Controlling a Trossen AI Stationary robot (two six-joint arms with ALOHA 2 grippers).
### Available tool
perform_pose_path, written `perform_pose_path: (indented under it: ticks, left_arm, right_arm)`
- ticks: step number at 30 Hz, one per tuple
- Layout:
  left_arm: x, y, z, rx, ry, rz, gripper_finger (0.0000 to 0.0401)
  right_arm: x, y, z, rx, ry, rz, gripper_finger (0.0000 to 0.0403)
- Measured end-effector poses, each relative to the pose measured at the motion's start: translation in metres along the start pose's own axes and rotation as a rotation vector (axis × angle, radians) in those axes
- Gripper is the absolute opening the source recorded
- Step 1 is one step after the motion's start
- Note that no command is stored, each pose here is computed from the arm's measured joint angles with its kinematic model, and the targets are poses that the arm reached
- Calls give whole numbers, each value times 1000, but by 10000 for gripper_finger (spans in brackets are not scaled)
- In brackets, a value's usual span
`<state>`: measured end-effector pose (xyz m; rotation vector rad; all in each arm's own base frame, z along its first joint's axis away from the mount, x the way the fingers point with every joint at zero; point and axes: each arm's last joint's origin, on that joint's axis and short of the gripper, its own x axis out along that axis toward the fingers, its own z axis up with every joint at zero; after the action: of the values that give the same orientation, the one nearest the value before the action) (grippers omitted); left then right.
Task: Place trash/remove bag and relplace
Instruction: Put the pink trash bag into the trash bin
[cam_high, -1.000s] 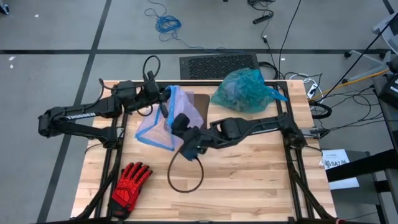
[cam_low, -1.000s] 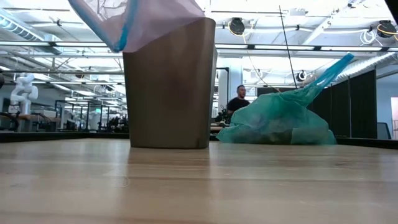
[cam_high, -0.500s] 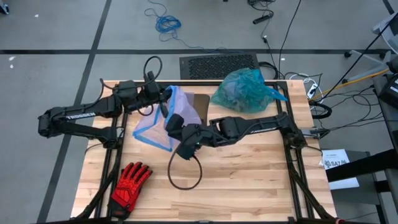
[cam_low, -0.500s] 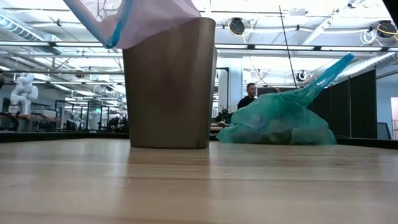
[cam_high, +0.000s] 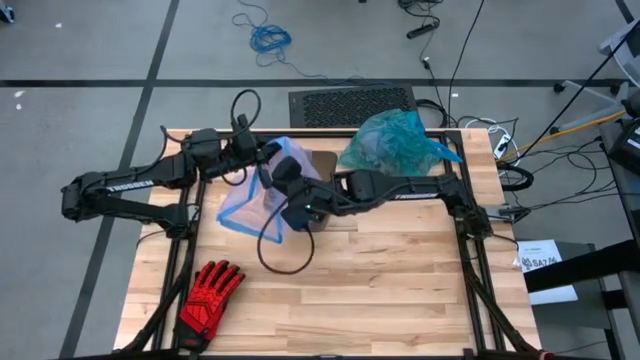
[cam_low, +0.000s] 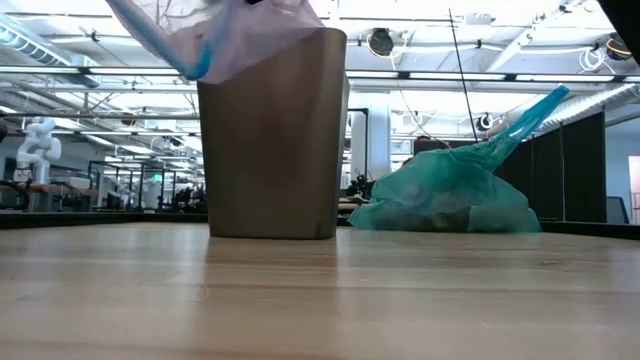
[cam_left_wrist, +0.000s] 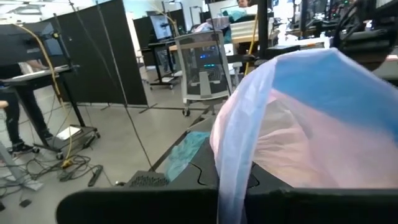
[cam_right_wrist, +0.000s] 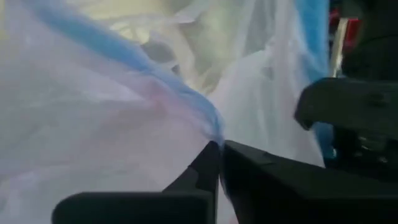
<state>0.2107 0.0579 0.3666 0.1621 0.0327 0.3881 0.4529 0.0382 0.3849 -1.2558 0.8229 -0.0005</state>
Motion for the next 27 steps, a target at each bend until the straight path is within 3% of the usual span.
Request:
perform_pose_path:
  ticks: [3,14,27]
  left_arm:
    - [-1,0,0,0,1,0,0]
    - [-1,3,-1,12,10,5,0]
    - [8,30,-16,-5,97,87,0]
  right_arm:
    - [-11,3,-5,18,60,30,2]
    - [-78,-5,-36,324,110,94,0]
    - [-81,0,-54,447,219,163,0]
